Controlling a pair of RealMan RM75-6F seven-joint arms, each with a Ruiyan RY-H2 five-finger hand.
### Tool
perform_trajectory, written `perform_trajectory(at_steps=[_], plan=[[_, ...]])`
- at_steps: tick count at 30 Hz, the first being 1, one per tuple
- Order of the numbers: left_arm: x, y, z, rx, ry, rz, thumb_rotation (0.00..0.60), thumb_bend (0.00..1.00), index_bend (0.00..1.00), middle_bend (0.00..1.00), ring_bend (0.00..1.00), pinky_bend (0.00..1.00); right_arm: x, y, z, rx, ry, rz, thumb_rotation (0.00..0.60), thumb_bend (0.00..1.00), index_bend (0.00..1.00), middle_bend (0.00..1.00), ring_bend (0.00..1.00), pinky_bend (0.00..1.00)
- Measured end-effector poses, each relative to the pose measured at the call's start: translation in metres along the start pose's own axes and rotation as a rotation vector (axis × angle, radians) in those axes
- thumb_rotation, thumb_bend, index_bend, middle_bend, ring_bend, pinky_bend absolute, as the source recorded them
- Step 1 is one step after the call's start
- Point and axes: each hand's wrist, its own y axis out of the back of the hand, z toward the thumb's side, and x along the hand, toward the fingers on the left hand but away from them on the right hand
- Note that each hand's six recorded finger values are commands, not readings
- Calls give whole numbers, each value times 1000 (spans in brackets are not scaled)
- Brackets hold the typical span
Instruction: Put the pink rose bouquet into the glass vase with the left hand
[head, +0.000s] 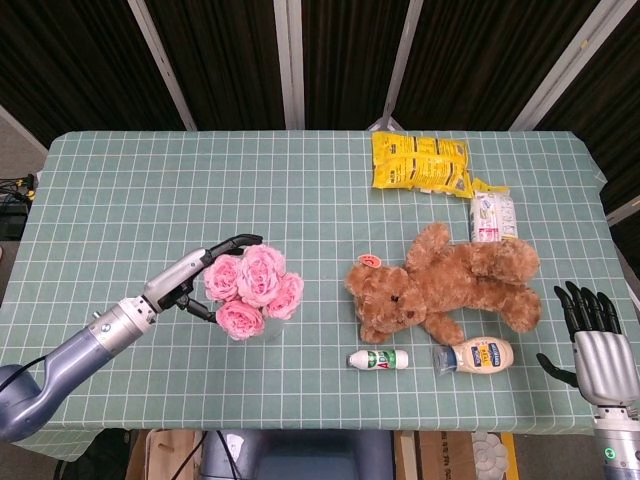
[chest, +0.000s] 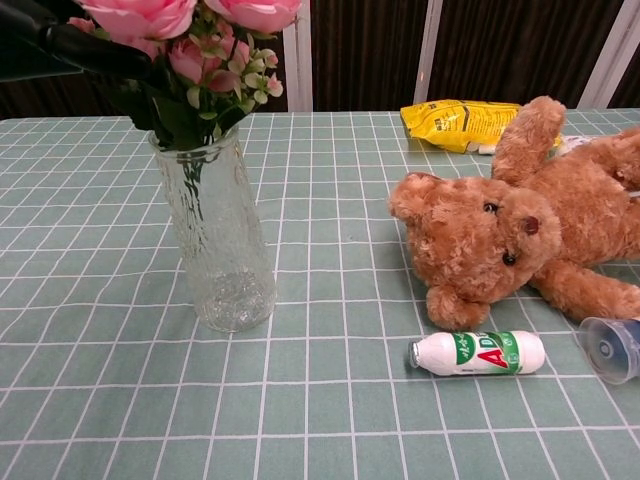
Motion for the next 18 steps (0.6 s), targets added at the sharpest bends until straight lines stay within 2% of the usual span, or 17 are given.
perform_trajectory(at_steps=[4,10,18], plan=[[-7,11,3,102,19,1,600,233,106,15,0,69,0,1,1,-2,2,-2,600,192,0,59,36,0],[-25,33,12,401,65,41,600,233,89,22,0,69,1,1,1,-5,5,0,600,193,0,59,36,0],[-66,50,10,844,213,120,600,235,96,54,0,71,2,0,3,-7,11,6,600,193,0,59,36,0]])
